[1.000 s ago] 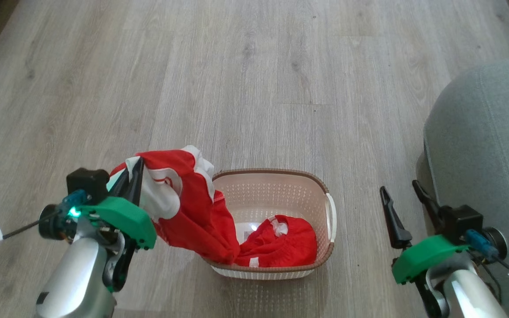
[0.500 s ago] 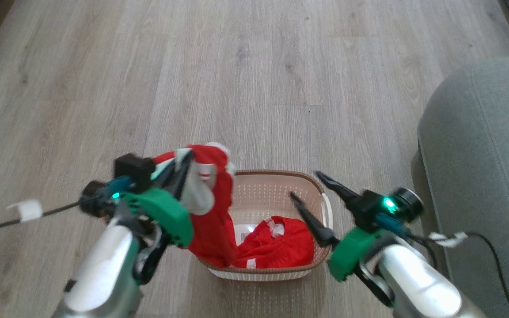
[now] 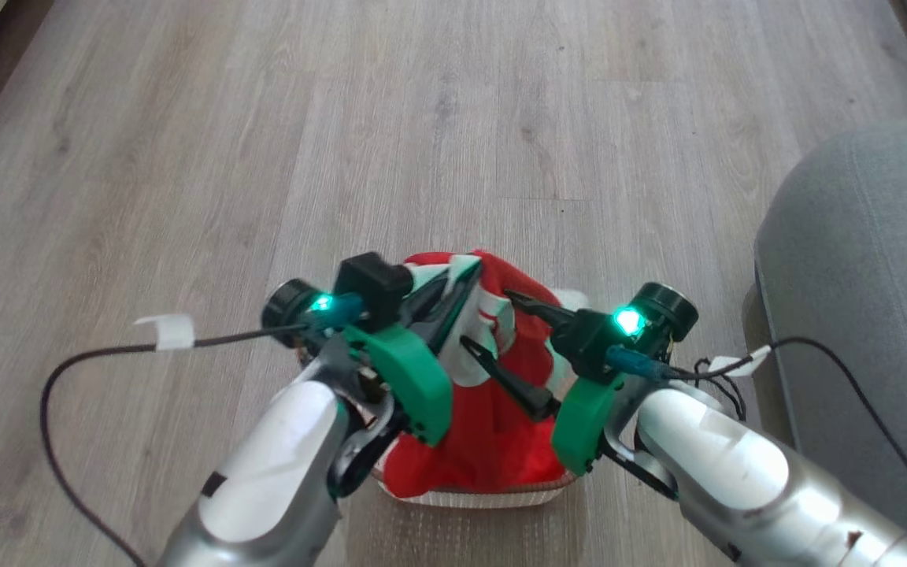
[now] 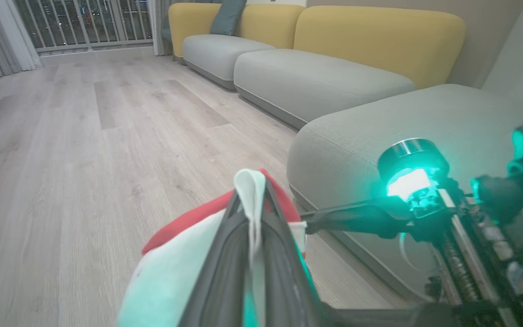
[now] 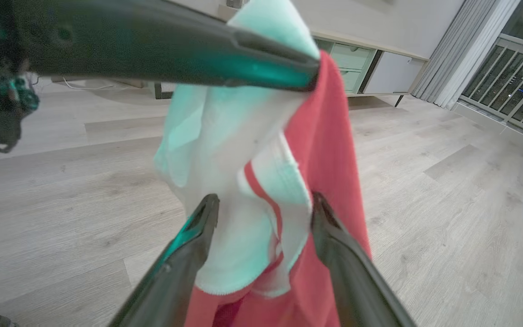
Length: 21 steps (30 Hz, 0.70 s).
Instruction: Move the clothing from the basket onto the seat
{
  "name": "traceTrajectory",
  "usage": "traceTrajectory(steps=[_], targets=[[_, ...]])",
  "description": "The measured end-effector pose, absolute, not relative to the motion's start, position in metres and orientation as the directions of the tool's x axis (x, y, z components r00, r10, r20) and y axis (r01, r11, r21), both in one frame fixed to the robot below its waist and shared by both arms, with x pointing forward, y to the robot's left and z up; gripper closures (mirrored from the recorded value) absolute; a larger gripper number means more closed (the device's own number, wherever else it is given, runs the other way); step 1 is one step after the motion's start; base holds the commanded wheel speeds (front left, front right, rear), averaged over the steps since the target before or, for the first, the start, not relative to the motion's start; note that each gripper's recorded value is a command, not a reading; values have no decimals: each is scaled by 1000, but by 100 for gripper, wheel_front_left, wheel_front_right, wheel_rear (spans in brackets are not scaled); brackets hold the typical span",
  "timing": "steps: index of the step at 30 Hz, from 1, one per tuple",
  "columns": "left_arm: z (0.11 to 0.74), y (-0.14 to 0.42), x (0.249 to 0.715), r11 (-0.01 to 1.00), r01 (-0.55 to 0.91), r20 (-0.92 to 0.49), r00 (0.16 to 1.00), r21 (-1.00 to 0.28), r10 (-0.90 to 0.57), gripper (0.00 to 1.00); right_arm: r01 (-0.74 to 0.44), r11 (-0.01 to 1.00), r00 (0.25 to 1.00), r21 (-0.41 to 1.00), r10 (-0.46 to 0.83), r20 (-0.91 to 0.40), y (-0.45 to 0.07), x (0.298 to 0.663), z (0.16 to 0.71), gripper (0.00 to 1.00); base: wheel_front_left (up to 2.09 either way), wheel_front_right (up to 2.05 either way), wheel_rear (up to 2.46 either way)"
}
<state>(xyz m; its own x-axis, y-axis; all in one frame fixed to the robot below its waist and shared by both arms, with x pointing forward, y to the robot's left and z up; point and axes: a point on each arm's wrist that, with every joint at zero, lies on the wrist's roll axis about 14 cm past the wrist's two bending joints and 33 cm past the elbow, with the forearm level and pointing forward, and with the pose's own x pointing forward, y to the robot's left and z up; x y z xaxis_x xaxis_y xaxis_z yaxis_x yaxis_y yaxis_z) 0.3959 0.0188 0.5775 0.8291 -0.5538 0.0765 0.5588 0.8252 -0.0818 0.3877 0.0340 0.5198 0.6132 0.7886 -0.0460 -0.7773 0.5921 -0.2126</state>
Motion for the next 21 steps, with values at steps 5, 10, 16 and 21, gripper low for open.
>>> traceTrajectory(steps=[5, 10, 16, 21], targets=[[586, 1, 388, 788, 611, 84, 792, -75, -605, 100, -782, 567, 600, -259, 797, -68, 35, 390, 519, 0, 0, 0, 0], [600, -15, 377, 746, 659, 112, 751, -94, -650, 100, -766, 572, 616, -295, 784, -79, 25, 392, 519, 0, 0, 0, 0], [614, -41, 356, 663, 735, 128, 678, -142, -724, 100, -732, 603, 652, -319, 755, -68, 12, 398, 525, 0, 0, 0, 0], [615, -46, 354, 643, 749, 130, 662, -160, -738, 100, -730, 614, 656, -299, 752, -57, 10, 397, 526, 100, 0, 0, 0]])
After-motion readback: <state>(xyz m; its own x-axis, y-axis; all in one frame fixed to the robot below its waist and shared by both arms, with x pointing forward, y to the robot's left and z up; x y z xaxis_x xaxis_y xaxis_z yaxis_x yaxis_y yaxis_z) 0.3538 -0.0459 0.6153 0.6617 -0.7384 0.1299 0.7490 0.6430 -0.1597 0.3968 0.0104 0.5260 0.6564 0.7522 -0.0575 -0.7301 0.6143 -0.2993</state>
